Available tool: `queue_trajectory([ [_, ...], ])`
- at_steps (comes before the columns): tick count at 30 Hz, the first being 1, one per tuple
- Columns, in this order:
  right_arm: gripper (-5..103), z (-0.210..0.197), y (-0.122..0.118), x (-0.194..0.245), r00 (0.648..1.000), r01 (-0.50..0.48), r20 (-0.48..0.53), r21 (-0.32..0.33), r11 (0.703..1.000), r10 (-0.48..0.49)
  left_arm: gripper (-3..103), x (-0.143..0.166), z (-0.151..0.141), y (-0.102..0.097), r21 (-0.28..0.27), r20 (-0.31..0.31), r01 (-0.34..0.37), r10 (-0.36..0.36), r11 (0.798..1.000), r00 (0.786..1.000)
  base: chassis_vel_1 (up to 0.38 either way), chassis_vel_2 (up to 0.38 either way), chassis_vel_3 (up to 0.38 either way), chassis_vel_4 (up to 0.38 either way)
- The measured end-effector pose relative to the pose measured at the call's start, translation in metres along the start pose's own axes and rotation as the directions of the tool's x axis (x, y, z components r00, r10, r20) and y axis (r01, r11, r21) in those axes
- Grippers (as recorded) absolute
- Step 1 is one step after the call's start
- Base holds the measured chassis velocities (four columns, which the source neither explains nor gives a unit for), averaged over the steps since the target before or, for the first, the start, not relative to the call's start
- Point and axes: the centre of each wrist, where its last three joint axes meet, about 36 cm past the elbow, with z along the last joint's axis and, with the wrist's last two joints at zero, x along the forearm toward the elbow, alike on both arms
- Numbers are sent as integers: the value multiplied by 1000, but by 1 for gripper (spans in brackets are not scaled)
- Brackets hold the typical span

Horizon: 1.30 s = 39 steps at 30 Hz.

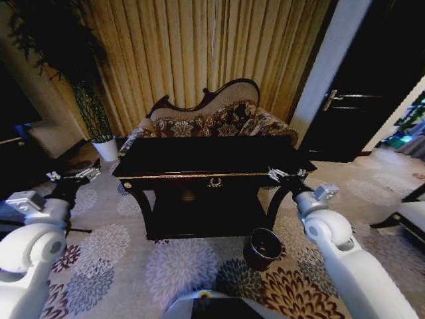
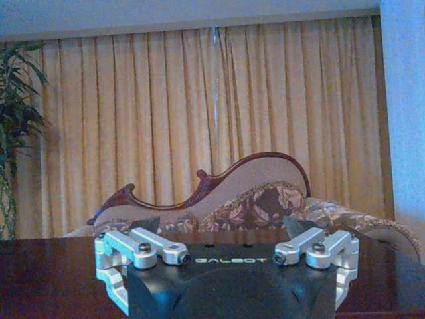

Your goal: Move to the front of the table and place the trash on the table into the trash bin.

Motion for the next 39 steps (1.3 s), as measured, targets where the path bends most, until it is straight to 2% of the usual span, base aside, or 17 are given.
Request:
queue_trajectory([
  [17,100,8,-1,7,999,-15,-28,14,1000,15,100,-2,-1,0,-2,34,-22,22,1000,999,19,-19,-17,23],
  [39,100,11,-6,16,999,-37,-29,25,999,38,100,1,-3,-2,0,45,-45,45,999,998,138,-148,-138,146],
])
